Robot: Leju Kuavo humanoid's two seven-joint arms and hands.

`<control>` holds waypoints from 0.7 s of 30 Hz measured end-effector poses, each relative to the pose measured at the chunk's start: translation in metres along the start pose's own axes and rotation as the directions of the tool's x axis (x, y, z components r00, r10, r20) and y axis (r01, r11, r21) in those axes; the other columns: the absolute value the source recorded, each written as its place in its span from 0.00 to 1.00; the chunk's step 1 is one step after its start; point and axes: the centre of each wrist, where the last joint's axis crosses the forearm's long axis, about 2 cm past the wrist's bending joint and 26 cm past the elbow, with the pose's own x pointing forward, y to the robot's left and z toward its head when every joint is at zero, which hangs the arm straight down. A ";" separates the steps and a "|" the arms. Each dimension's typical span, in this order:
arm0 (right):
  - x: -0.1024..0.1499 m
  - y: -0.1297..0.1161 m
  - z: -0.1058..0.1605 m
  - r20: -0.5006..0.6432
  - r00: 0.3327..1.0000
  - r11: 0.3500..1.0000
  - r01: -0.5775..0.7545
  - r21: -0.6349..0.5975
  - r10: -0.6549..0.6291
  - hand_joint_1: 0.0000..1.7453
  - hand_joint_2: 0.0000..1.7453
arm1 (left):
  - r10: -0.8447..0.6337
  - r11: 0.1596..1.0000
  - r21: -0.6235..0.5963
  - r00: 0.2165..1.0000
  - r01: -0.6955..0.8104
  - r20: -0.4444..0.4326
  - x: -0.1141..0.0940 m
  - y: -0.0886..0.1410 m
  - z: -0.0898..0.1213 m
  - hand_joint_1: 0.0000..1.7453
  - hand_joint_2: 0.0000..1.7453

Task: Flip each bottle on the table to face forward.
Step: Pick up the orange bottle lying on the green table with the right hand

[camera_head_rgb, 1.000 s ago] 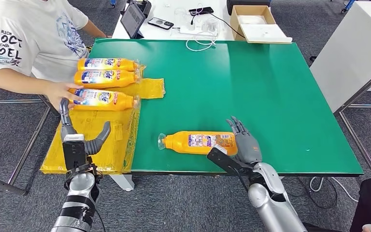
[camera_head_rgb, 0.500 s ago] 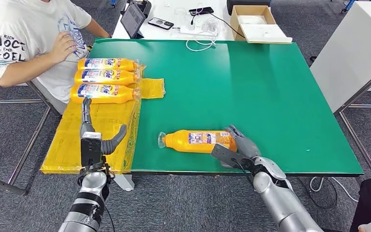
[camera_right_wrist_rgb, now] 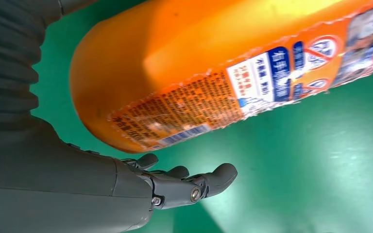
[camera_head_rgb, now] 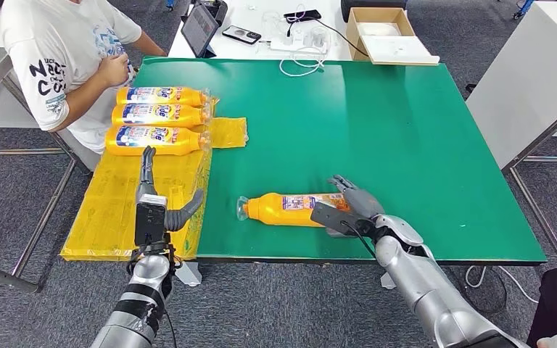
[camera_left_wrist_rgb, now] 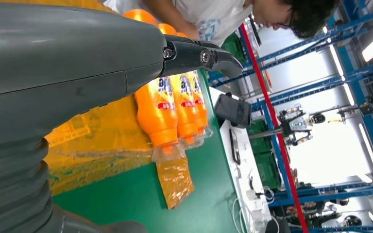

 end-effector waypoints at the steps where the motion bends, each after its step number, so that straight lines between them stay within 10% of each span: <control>1: 0.000 0.001 0.000 0.008 1.000 1.000 0.006 0.004 -0.006 0.00 1.00 | 0.003 1.000 -0.002 1.000 -0.003 -0.002 0.000 0.000 0.000 0.00 1.00; 21: -0.010 0.008 0.004 0.023 0.998 0.995 0.050 0.091 -0.052 0.15 1.00 | 0.028 0.999 -0.034 0.999 -0.029 -0.026 -0.002 -0.008 -0.003 0.00 1.00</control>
